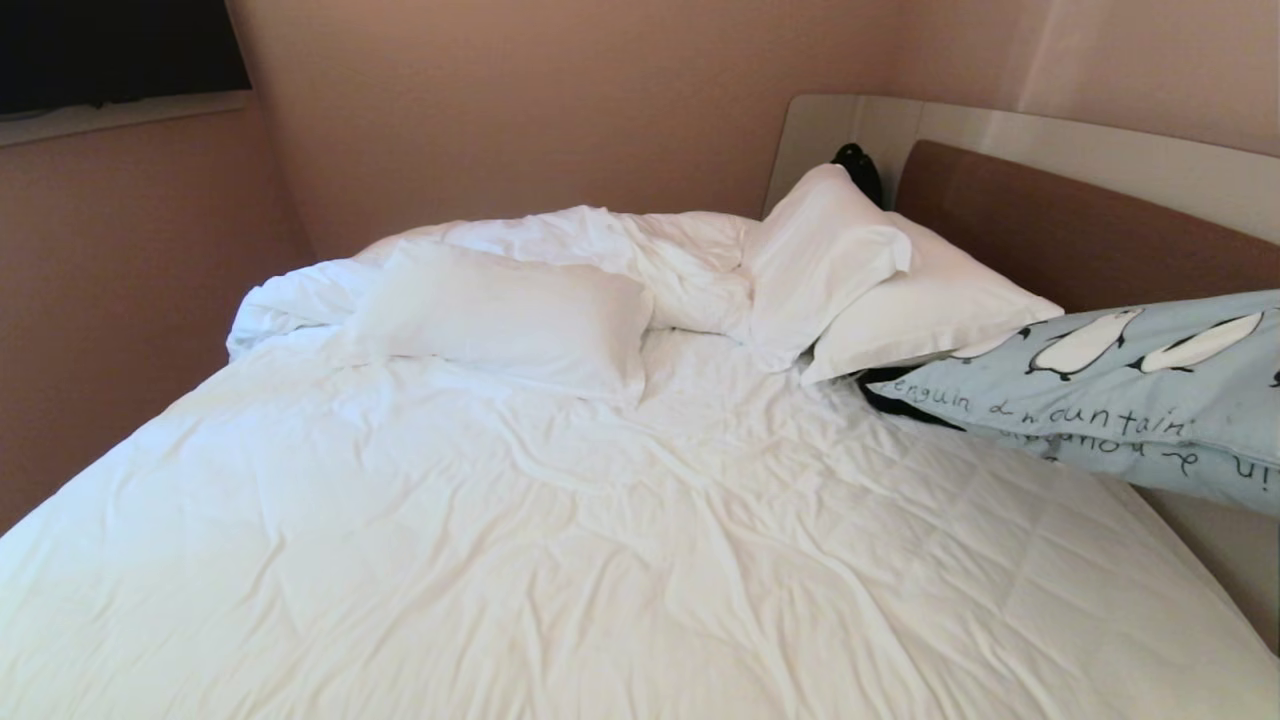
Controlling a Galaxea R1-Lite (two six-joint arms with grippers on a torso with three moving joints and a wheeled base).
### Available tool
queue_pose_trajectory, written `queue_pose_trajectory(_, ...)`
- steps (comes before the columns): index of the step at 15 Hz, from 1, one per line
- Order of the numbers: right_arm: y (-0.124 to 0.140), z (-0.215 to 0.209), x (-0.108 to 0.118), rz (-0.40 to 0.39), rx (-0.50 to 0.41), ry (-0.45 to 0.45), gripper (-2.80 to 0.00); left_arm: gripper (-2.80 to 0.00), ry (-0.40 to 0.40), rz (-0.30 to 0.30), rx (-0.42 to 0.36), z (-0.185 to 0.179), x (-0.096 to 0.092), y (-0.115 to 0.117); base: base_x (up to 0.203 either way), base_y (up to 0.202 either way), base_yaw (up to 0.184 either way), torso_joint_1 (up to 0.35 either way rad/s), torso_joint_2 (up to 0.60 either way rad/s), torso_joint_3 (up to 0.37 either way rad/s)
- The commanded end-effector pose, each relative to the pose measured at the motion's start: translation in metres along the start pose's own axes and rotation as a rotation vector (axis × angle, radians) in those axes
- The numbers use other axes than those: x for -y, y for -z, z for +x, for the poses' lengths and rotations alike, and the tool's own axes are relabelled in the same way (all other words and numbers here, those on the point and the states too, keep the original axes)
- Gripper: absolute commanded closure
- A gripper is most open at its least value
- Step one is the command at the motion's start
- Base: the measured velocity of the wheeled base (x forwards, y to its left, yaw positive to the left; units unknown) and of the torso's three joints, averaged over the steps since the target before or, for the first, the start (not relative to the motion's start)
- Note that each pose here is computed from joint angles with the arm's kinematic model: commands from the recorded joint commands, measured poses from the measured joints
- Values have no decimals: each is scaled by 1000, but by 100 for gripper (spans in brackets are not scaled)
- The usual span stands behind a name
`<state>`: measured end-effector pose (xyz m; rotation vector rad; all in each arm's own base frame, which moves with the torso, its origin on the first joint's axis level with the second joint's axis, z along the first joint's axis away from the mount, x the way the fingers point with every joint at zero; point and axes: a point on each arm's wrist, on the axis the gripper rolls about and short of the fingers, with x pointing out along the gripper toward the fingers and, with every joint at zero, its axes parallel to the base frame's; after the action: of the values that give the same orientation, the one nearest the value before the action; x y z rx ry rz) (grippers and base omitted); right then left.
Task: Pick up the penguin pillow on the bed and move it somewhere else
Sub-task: Place the pillow at the bedside
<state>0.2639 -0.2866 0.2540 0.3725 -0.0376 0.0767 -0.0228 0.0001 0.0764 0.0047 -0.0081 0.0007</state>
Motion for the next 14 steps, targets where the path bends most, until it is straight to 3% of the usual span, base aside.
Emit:
queue_pose_trajectory(1, 11, 13, 9, 24, 7, 48, 0, 0, -1, 0, 0, 0, 0, 0, 0, 0, 0, 0, 0, 0)
queue_pose_trajectory(3, 17, 28, 9, 27, 42, 135, 0, 0, -1, 0, 1, 0, 0, 0, 0, 0, 0, 0, 0, 0)
queue_pose_trajectory(8, 24, 48, 0, 13, 66, 228, 0, 0, -1, 0, 1, 0, 0, 0, 0, 0, 0, 0, 0, 0)
queue_pose_trajectory(11, 46, 67, 4, -19, 35, 312, 0, 0, -1, 0, 1, 0, 0, 0, 0, 0, 0, 0, 0, 0)
queue_pose_trajectory(14, 68, 87, 13, 6, -10, 327, 0, 0, -1, 0, 0, 0, 0, 0, 0, 0, 0, 0, 0, 0)
